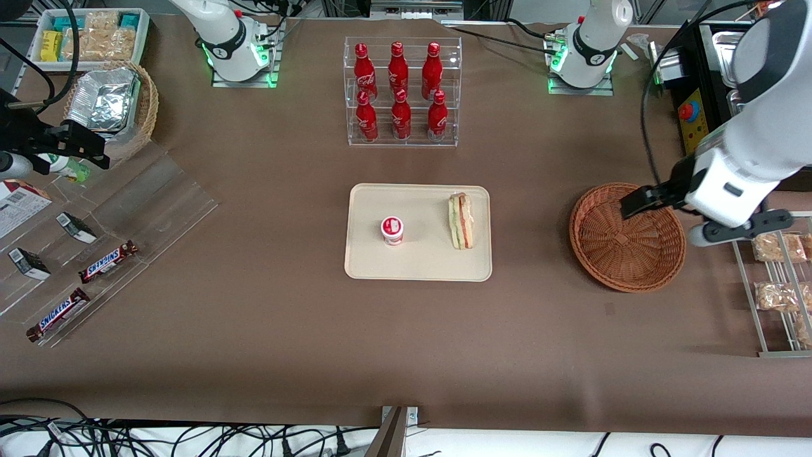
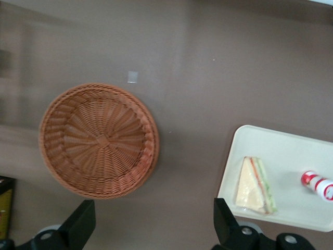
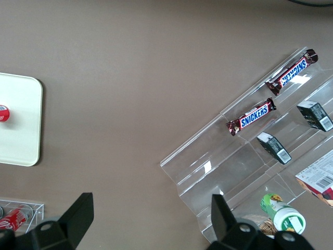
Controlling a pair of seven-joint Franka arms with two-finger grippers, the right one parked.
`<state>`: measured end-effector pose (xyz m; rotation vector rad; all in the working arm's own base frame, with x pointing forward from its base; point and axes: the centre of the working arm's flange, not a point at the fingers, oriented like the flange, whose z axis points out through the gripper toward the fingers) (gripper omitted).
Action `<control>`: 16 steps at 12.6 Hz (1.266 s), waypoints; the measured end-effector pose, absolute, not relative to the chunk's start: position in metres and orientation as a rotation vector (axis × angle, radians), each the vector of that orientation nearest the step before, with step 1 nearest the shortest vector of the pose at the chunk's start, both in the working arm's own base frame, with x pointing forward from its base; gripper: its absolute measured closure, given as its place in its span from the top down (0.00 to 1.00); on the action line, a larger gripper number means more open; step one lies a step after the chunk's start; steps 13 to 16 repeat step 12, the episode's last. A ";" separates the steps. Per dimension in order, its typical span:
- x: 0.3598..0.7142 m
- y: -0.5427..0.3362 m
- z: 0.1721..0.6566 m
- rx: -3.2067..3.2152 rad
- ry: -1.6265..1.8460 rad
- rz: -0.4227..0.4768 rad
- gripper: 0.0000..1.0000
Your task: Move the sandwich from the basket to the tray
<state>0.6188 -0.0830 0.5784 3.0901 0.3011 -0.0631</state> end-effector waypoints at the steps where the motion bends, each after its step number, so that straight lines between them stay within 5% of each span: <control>1: 0.614 -0.072 0.586 3.090 0.258 -0.069 1.00; 8: 0.599 -0.026 0.606 3.097 -0.105 -0.083 1.00; 16: 0.595 -0.027 0.610 3.116 -0.132 -0.077 1.00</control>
